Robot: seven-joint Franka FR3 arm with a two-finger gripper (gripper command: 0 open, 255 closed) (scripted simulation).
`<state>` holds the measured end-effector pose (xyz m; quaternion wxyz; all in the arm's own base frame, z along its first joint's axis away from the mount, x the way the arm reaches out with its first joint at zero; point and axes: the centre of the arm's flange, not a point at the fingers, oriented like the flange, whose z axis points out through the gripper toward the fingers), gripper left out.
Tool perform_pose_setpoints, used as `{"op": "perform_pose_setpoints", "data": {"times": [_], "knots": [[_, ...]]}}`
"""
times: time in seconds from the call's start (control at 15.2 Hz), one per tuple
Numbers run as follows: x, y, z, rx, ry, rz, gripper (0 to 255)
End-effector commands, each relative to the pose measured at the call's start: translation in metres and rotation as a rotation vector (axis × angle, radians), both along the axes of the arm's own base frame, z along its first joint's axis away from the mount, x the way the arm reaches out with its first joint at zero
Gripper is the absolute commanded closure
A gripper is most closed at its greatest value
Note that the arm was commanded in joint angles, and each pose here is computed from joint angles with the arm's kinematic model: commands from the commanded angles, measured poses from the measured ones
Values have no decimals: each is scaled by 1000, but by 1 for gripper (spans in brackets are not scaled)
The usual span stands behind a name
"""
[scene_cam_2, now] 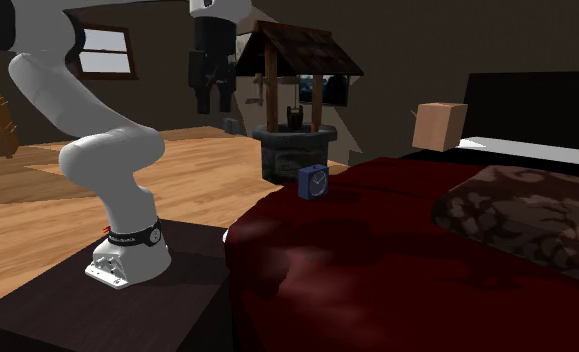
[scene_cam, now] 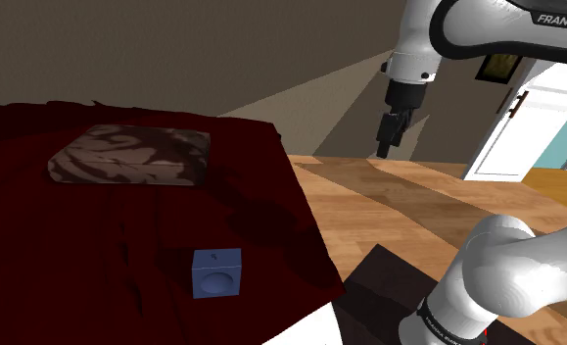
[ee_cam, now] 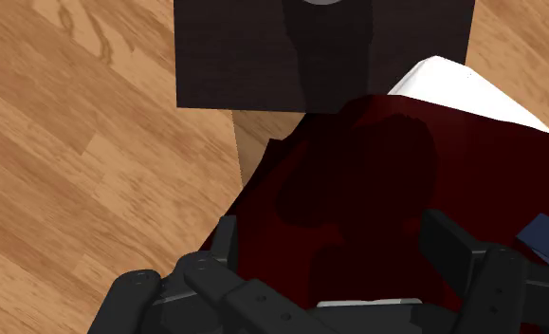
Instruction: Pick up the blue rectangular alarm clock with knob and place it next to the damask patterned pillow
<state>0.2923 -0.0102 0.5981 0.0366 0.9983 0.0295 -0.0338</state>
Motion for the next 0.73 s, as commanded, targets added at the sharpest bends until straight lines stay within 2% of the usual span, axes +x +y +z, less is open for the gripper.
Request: {"op": "perform_pose_setpoints", "data": {"times": [0.0,0.66], "knots": [[0,0,0,0,0,0,0],[64,92,-62,26,-6,189,0]]}}
